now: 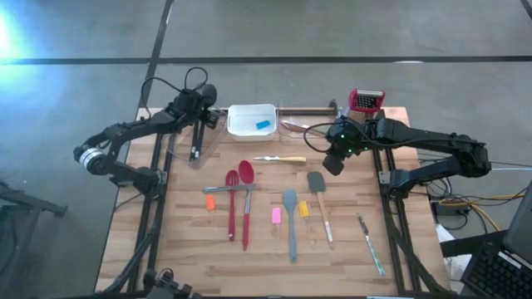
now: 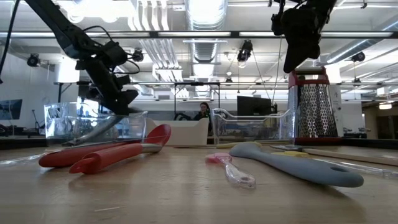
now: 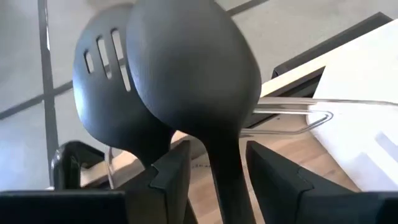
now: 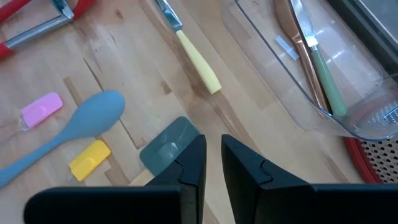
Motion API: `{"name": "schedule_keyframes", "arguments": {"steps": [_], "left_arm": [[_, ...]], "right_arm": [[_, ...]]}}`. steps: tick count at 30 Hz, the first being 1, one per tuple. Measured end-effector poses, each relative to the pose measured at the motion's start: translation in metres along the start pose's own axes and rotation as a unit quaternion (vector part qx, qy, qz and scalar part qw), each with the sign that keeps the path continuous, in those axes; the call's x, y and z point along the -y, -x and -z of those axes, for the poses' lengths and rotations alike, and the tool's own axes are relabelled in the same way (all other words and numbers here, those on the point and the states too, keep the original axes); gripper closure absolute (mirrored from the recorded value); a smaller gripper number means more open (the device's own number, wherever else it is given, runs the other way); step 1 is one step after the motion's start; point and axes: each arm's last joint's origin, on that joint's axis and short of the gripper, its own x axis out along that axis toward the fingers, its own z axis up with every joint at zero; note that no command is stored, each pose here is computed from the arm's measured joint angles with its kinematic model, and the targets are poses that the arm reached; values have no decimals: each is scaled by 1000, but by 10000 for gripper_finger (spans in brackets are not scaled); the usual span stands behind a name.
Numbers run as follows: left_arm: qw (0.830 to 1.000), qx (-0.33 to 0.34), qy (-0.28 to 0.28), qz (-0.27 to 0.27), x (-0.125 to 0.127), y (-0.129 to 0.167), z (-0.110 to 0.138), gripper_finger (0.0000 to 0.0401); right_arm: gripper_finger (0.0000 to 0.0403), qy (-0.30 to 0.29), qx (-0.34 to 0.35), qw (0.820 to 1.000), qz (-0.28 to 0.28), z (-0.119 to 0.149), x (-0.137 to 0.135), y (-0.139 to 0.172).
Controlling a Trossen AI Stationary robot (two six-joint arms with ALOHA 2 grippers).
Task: Pick & Place Kitchen Items
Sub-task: Put the orange spatula into the white bin
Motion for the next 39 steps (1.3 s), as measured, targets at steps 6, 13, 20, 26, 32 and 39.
{"name": "schedule_keyframes", "arguments": {"steps": [6, 13, 20, 26, 32, 39], "left_arm": [[999, 34, -7, 0, -3, 15, -15, 241], [998, 63, 0, -1, -10, 42, -34, 241], [998, 60, -1, 8, -16, 72, -37, 240], [997, 48, 6, 65, -18, 97, -33, 240], [976, 57, 19, 209, -9, 123, -30, 245], [949, 13, -1, 314, 14, 160, -11, 265]], "right_arm": [[360, 0, 0, 1000, 0, 0, 0, 0], [360, 0, 0, 1000, 0, 0, 0, 0], [360, 0, 1, 1000, 0, 0, 0, 0], [360, 0, 2, 1000, -1, 0, 0, 0], [360, 0, 2, 1000, -1, 0, 0, 0], [360, 0, 2, 1000, -1, 0, 0, 0]]}}
